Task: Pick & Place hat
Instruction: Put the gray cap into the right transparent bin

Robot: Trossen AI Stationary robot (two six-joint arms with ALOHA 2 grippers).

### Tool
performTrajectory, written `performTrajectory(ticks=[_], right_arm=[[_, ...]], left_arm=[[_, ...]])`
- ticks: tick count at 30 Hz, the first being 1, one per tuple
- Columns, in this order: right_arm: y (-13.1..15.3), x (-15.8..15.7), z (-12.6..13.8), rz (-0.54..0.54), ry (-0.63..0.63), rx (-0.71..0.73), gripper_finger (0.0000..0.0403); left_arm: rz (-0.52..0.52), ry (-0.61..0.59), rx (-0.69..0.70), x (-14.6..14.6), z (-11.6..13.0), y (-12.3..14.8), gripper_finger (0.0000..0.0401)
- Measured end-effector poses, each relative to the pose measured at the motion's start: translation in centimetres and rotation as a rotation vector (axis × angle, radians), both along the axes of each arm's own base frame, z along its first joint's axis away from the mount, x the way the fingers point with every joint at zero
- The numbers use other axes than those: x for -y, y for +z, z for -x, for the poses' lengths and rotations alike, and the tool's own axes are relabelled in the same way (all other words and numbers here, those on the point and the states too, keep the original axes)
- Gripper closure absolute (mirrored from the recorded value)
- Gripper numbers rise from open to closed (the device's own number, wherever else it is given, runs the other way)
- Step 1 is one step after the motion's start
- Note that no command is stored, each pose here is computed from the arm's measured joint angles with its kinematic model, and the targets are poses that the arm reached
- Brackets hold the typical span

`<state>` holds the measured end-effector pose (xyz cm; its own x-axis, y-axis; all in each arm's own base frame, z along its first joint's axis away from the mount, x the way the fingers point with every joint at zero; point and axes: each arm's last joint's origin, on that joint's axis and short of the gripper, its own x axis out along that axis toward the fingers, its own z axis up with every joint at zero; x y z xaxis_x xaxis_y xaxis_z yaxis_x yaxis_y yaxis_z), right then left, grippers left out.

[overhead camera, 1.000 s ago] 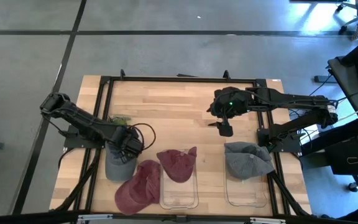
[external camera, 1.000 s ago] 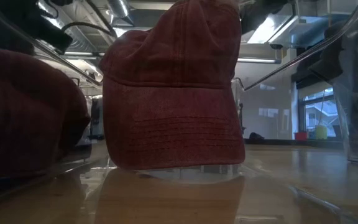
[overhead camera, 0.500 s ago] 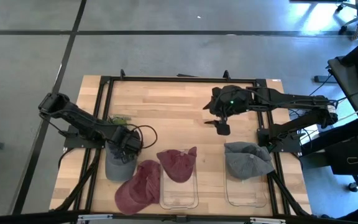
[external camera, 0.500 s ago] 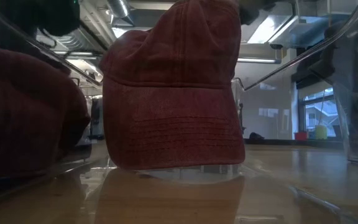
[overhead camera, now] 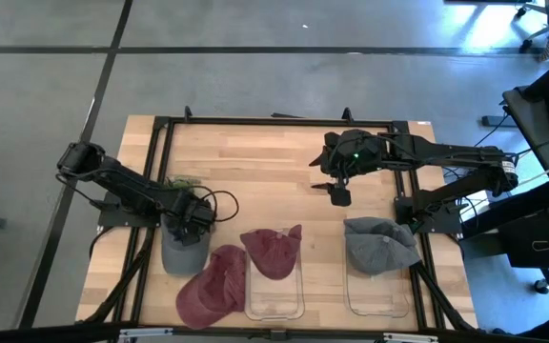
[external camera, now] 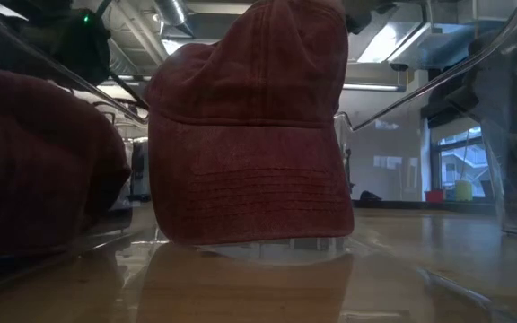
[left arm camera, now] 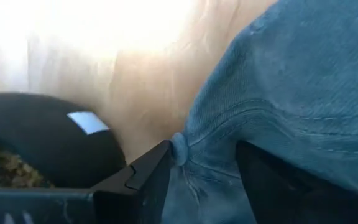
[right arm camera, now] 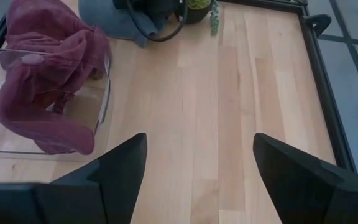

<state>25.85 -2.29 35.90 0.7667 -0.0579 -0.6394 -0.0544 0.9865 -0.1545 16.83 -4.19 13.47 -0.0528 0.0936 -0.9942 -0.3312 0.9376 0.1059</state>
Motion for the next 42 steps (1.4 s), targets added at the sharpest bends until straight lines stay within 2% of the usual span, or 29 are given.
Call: performTrajectory(ticks=[3, 6, 13, 19, 23, 28, 34, 37, 42], right_arm=[[0.0, 0.0, 0.0, 0.000, 0.000, 0.000, 0.0111], [0.0, 0.0, 0.0, 0.000, 0.000, 0.000, 0.0111], [0.0, 0.0, 0.0, 0.000, 0.000, -0.001, 0.0111], [0.0, 0.0, 0.0, 0.002, 0.002, -0.001, 0.0111], [0.1, 0.0, -0.1, 0.007, 0.005, 0.016, 0.0111], [1.0, 0.1, -0.7, 0.023, 0.009, 0.126, 0.0111], [1.2, 0.0, -1.8, 0.107, 0.114, 0.192, 0.0111], [0.9, 0.1, -3.1, 0.104, 0.138, 0.239, 0.0111], [-0.3, 0.3, -6.3, 0.175, 0.178, 0.318, 0.0111]], left_arm=[[0.009, -0.019, 0.024, 0.1, -0.3, 0.0, 0.0230], [0.017, -0.020, 0.029, 0.1, -0.3, 0.0, 0.0259], [0.048, -0.013, 0.067, 0.4, -1.0, 0.3, 0.0375], [0.012, -0.003, 0.100, 0.7, -2.7, 3.3, 0.0376], [-0.100, -0.016, 0.081, 0.6, -3.5, 6.8, 0.0376], [-0.273, -0.002, 0.072, -0.1, -4.0, 12.3, 0.0376], [-0.482, -0.037, 0.249, -1.1, -5.3, 17.9, 0.0376], [-0.581, -0.111, 0.321, -1.5, -6.1, 19.6, 0.0376], [-0.748, -0.221, 0.404, -2.5, -7.8, 21.2, 0.0376]])
